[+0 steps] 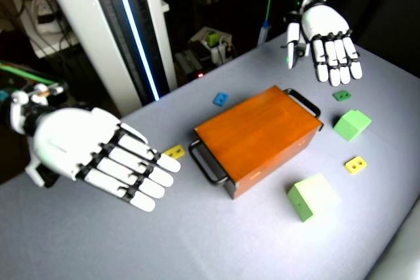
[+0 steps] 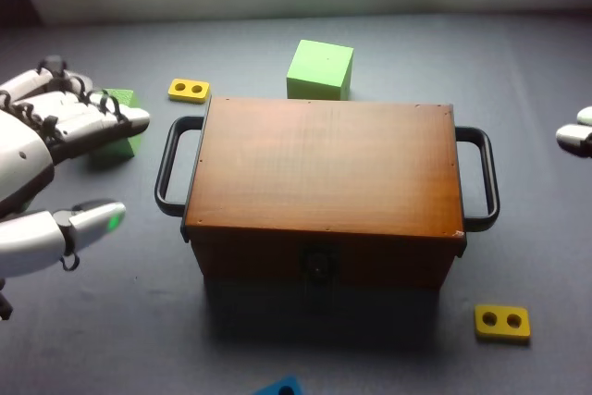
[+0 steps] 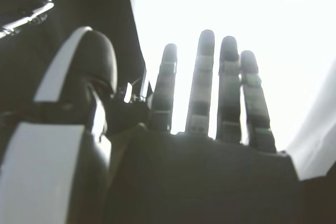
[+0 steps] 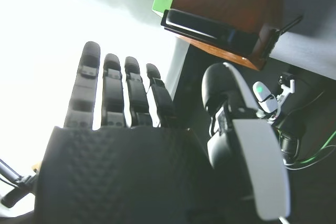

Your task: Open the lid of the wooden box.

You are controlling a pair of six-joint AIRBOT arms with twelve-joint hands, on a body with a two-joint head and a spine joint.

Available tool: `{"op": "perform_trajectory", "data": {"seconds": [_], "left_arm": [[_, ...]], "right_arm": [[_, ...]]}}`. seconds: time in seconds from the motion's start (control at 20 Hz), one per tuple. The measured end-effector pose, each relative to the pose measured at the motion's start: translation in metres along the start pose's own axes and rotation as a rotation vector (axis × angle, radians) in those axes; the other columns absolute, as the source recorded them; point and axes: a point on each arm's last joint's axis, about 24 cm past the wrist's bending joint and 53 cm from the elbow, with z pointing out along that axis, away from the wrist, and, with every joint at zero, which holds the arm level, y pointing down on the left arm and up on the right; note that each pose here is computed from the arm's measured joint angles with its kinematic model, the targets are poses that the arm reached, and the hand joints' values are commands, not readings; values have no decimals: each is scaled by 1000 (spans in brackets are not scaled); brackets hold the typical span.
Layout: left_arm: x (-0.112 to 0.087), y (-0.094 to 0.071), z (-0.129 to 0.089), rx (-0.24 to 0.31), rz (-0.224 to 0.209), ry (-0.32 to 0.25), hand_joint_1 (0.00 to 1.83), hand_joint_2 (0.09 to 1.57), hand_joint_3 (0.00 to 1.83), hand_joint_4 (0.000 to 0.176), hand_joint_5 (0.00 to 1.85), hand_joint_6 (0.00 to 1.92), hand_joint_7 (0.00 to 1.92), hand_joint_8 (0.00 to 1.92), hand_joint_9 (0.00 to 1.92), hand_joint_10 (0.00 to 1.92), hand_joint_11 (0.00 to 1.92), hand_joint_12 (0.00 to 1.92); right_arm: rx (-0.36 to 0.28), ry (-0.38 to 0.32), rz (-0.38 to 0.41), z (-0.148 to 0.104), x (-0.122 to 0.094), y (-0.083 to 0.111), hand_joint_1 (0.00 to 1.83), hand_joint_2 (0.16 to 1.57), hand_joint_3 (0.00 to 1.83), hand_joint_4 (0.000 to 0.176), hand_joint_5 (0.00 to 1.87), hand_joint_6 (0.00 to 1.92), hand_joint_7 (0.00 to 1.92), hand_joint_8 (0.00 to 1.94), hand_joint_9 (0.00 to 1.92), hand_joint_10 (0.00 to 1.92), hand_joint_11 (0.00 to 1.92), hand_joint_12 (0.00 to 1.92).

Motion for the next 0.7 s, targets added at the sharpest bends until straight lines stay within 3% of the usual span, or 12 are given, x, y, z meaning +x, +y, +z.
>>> {"op": "perform_trajectory", "data": {"seconds": [0.1, 0.25, 0.3, 0.45, 0.55, 0.6, 0.7], "left_arm": [[0, 1, 0, -5, -5, 0, 228, 1381, 1, 0, 264, 3, 249, 1, 210, 11, 0, 1040], [4, 4, 2, -9, -29, 5, 196, 1393, 3, 0, 235, 0, 212, 0, 194, 1, 0, 815], [6, 5, 2, -11, -27, 15, 209, 1397, 2, 0, 237, 1, 219, 1, 193, 0, 0, 598], [11, 9, 2, -26, -21, 39, 179, 1398, 1, 0, 223, 4, 209, 6, 161, 10, 0, 250], [14, 16, 1, -48, -13, 59, 197, 1385, 0, 0, 248, 7, 236, 6, 185, 14, 0, 297], [16, 20, 1, -62, -14, 68, 135, 1384, 0, 0, 273, 7, 238, 2, 176, 6, 0, 178], [21, 24, 0, -80, -13, 90, 170, 1368, 0, 0, 384, 15, 342, 8, 253, 17, 0, 259]], "right_arm": [[3, 5, 0, 0, 1, -1, 485, 1402, 2, 0, 189, 6, 130, 1, 81, 122, 0, 806], [4, 7, 1, 0, 2, -1, 493, 1401, 0, 0, 174, 2, 115, 0, 79, 104, 0, 794], [4, 9, 1, 0, 3, -1, 484, 1405, 2, 0, 157, 8, 101, 4, 69, 86, 0, 676], [18, 29, -2, 1, 7, -6, 454, 1405, 1, 0, 144, 3, 90, 2, 73, 69, 0, 595], [24, 42, -4, 1, 10, -8, 435, 1408, 1, 0, 138, 1, 80, 2, 66, 57, 0, 510], [28, 49, -3, 1, 12, -9, 434, 1407, 0, 0, 145, 4, 77, 2, 67, 56, 0, 495], [34, 65, -1, 2, 18, -12, 458, 1401, 0, 0, 164, 5, 93, 2, 83, 57, 0, 541]]}}
